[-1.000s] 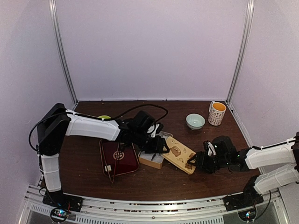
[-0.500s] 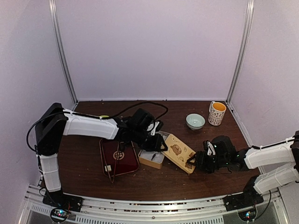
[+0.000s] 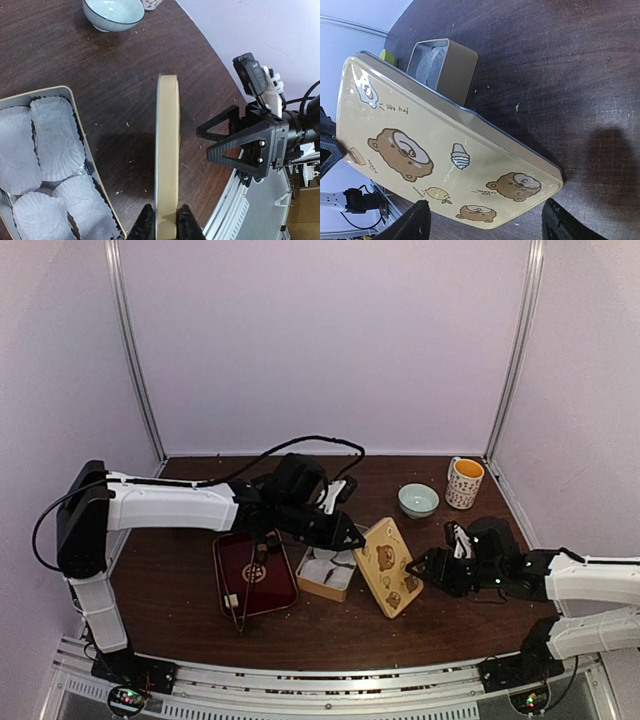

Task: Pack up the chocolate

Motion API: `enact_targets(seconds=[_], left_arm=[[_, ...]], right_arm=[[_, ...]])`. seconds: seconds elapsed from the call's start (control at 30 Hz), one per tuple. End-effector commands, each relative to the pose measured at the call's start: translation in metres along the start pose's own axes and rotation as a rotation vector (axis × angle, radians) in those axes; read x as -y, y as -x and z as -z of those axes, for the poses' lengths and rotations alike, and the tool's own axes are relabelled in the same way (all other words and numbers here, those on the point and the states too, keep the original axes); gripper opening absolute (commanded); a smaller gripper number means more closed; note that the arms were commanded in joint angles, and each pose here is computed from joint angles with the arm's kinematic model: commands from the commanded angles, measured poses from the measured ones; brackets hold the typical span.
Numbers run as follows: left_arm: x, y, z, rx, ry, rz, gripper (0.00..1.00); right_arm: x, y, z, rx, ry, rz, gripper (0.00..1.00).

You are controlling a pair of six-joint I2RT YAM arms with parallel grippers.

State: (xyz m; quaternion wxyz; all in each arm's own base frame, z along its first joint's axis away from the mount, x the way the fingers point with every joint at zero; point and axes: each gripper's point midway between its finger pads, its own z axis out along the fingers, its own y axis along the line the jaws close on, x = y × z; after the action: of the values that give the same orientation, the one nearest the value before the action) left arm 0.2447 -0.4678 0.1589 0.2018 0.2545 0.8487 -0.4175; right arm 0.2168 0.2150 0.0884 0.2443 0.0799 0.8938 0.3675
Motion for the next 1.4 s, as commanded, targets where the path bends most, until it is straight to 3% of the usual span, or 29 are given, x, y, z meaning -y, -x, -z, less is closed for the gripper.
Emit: enact_targets(seconds=[0.0, 0.13, 0.27, 0.47, 0.77, 1.13, 1.37], left_arm=[[0.05, 0.028, 0.03, 0.102, -0.048, -0.157, 0.13], [0.077, 0.035, 0.045, 0.143, 0.04, -0.339, 0.13], [0.086, 0.038, 0.05, 0.181, 0.104, -0.429, 0.13], [0.1, 0.023, 0.045, 0.225, 0.19, -0.574, 0.13], [0.092, -0.004, 0.016, 0.198, 0.319, -0.63, 0.12], [0.131, -0.034, -0.007, 0.22, 0.333, -0.771, 0.12], [0.145, -0.039, -0.028, 0.258, 0.388, -0.917, 0.08]], right_arm=[[0.002, 0.011, 0.018, 0.031, -0.092, 0.088, 0.78], [-0.009, 0.028, 0.045, 0.076, -0.126, 0.127, 0.81], [-0.005, 0.039, 0.07, 0.095, -0.213, 0.111, 0.84], [0.005, 0.029, 0.069, -0.034, -0.256, -0.013, 0.84], [0.008, 0.027, 0.06, -0.039, -0.233, -0.145, 0.84], [0.025, 0.062, 0.088, 0.071, -0.238, -0.239, 0.84], [0.018, 0.056, 0.092, -0.061, -0.252, -0.237, 0.83]])
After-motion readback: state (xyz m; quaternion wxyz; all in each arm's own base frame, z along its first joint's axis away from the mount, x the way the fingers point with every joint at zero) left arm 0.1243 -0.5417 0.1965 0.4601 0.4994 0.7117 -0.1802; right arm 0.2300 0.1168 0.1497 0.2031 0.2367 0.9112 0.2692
